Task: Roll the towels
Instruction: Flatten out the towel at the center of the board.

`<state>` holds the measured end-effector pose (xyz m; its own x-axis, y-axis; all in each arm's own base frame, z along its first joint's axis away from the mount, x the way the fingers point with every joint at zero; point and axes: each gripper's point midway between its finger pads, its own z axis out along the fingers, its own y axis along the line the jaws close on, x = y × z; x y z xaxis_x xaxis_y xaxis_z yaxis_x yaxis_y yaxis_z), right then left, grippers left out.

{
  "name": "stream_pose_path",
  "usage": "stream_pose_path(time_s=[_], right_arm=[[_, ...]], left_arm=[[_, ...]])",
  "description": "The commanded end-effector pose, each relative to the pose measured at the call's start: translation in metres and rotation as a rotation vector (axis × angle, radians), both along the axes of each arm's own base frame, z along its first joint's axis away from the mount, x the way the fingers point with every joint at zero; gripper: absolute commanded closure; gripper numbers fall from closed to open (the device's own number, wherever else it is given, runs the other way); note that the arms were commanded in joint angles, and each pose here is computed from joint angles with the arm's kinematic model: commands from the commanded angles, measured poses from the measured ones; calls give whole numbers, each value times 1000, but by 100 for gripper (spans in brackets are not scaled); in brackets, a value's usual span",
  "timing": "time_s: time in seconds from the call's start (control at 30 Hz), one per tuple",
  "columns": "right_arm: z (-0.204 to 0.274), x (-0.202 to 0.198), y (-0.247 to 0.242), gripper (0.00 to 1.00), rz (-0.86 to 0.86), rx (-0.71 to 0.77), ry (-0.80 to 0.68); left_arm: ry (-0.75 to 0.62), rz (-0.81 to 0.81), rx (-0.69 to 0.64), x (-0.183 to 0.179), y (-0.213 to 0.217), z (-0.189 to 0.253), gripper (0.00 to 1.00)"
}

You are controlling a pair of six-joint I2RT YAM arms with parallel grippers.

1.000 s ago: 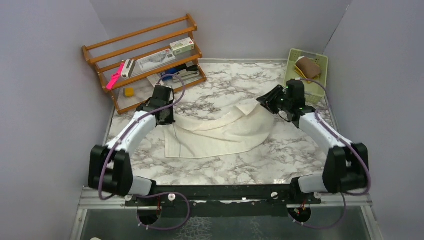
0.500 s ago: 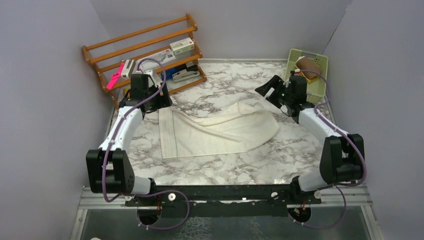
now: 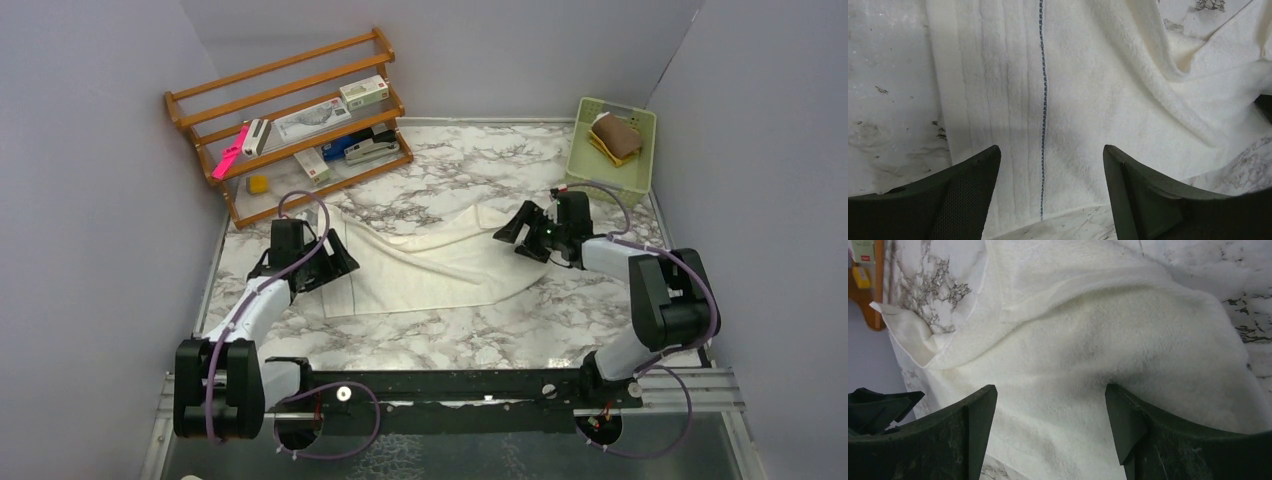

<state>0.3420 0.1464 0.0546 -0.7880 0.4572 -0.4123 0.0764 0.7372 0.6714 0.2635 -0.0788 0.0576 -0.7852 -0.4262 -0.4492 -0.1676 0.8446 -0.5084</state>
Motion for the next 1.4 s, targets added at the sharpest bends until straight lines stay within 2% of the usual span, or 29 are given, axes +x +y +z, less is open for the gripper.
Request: stream_pose_path(time_s=[0.0, 0.17, 0.43, 0.63, 0.73, 0.97, 1.07, 1.23, 1.3, 1.37], right_arm=[[-4, 28, 3, 19, -1, 19, -21], [-31, 37, -14, 18, -83, 64, 79], [-31, 59, -25, 17, -152, 61, 32], [-27, 68, -33, 14, -198, 51, 28], [-23, 57, -42, 13, -237, 17, 37], [-24, -12, -58, 13, -341, -8, 70], [-10, -23, -60, 13, -337, -13, 22], [40, 0, -57, 13, -322, 12, -80], [55, 11, -43, 15, -254, 67, -96], [66, 22, -21, 22, -130, 123, -117]], left_arm=[[-102, 30, -55, 29, -6, 11, 23], [-80, 56, -73, 27, -7, -4, 23], [-25, 94, -108, 0, -9, -37, 25], [10, 105, -100, -17, -7, -44, 26], [34, 111, -94, -31, -6, -48, 26], [52, 154, -131, -52, -12, -52, 26], [35, 162, -123, -47, -10, -46, 26], [-38, 145, -89, -13, -8, -10, 25], [-77, 128, -60, 6, -6, 8, 23], [-103, 102, -43, 24, -7, 20, 22]])
